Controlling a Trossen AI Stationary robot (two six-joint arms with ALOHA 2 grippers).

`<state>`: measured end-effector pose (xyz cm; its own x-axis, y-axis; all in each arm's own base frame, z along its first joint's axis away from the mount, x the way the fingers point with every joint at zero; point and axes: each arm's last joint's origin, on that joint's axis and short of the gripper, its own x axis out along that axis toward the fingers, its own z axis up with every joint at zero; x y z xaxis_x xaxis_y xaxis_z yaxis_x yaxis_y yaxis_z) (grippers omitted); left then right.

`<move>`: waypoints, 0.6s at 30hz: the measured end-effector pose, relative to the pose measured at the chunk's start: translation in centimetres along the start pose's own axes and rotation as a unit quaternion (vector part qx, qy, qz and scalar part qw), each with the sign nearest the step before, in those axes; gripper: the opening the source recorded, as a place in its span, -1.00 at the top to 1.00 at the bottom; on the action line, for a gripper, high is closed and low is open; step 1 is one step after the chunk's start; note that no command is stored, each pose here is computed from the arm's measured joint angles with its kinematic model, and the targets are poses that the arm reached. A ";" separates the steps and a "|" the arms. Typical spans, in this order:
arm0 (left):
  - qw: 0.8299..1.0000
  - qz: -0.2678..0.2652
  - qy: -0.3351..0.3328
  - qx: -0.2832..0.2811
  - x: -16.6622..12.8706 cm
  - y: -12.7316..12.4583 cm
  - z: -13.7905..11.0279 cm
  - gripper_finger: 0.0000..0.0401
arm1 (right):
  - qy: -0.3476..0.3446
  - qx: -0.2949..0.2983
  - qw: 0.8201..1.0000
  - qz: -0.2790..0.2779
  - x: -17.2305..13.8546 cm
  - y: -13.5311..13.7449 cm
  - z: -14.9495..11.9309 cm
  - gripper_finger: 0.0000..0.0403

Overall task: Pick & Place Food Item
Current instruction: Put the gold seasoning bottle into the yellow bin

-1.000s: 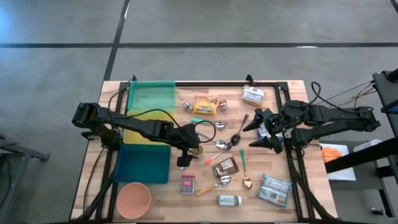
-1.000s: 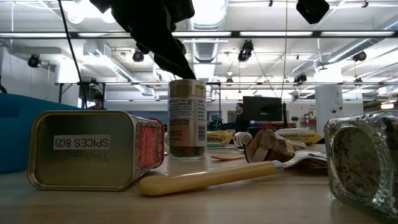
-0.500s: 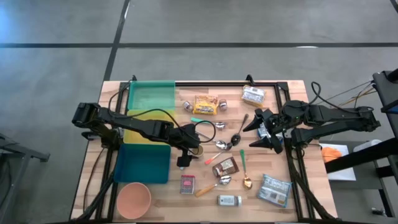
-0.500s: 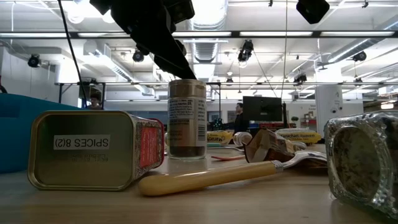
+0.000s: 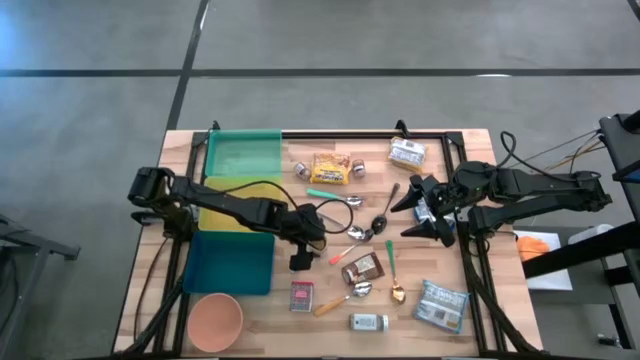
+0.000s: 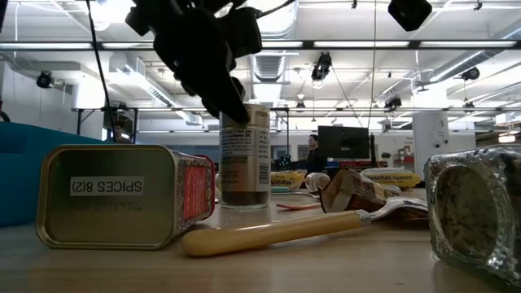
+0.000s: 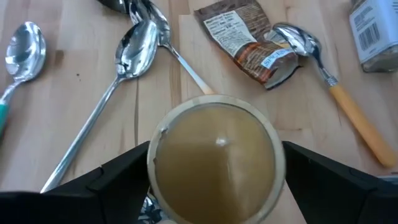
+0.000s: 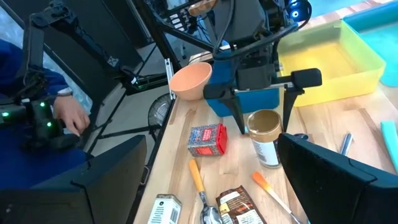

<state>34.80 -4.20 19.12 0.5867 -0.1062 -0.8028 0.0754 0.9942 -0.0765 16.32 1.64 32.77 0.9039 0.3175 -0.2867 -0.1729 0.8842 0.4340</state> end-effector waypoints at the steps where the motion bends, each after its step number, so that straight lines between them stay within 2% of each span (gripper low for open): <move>1: 1.000 0.000 0.003 0.000 0.1 0.0 -0.1 -0.74 | 0.000 0.000 1.000 0.000 0.0 0.0 0.0 -0.78; 13: 1.000 -0.004 -0.014 -0.003 0.2 0.0 0.3 -0.72 | 0.000 0.000 1.000 0.000 0.0 0.0 0.0 -0.78; 18: 1.000 -0.004 -0.008 -0.003 0.2 0.0 0.2 -0.52 | 0.000 0.000 1.000 0.000 0.0 0.0 0.0 -0.78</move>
<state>35.07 -4.23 19.03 0.5994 -0.1149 -0.7921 0.0757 0.9933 -0.0868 16.31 1.63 32.77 0.9039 0.3174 -0.2867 -0.1730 0.8843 0.4338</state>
